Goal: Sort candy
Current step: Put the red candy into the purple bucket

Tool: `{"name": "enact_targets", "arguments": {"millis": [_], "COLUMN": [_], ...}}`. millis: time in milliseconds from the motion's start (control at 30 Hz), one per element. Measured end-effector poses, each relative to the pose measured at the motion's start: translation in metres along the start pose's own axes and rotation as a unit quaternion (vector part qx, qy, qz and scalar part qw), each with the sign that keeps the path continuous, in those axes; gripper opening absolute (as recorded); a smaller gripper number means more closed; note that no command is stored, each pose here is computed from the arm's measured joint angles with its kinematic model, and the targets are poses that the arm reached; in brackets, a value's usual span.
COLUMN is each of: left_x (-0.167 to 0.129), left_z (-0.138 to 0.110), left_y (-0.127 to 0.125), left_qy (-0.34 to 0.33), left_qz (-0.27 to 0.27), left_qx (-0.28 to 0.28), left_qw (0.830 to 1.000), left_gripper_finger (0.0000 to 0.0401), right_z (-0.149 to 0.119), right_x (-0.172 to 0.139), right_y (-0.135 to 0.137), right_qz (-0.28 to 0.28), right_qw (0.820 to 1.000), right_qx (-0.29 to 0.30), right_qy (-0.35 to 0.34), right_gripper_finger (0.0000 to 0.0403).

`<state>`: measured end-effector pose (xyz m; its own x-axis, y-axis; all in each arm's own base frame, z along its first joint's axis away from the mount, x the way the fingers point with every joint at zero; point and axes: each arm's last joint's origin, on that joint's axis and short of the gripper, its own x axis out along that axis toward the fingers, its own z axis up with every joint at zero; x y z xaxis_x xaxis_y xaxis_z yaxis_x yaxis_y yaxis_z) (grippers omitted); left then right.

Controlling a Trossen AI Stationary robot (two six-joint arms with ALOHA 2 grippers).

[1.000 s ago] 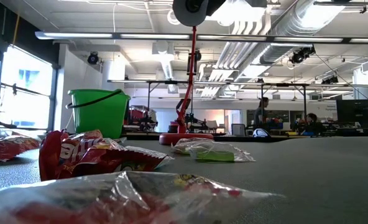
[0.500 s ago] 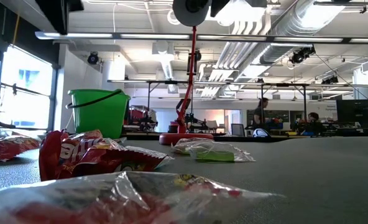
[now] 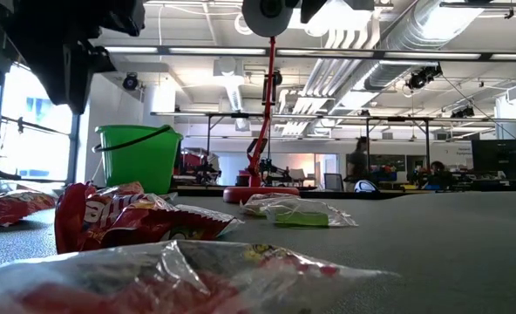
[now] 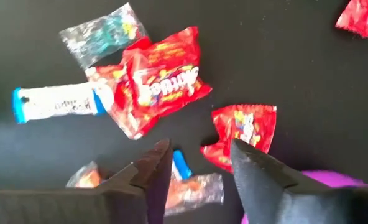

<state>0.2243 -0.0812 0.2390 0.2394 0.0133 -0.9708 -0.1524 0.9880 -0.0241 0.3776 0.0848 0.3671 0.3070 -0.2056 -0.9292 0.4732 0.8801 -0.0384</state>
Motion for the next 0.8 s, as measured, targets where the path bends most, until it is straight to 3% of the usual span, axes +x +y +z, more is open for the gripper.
{"name": "enact_targets", "arguments": {"millis": [267,633,800], "left_x": [0.018,0.038,0.058], "left_z": [-0.005,0.0,0.002], "left_y": [0.001,-0.007,-0.012], "left_qy": [-0.009,0.004,0.041], "left_qz": [-0.008,-0.049,-0.045], "left_qx": [-0.024,-0.044,-0.034], "left_qw": [1.0,0.998,0.998], "left_gripper_finger": [0.0185,0.0189,0.0189], "right_z": [0.0,-0.005,-0.006], "right_x": [-0.003,-0.033,-0.039], "right_y": [-0.002,-0.017,-0.02], "right_qz": [0.004,0.021,0.026], "right_qw": [1.0,0.999,0.998], "right_qx": [0.0,0.029,0.036], "right_qy": [-0.001,-0.034,-0.039], "right_gripper_finger": [0.0192,0.0192,0.0192]}}
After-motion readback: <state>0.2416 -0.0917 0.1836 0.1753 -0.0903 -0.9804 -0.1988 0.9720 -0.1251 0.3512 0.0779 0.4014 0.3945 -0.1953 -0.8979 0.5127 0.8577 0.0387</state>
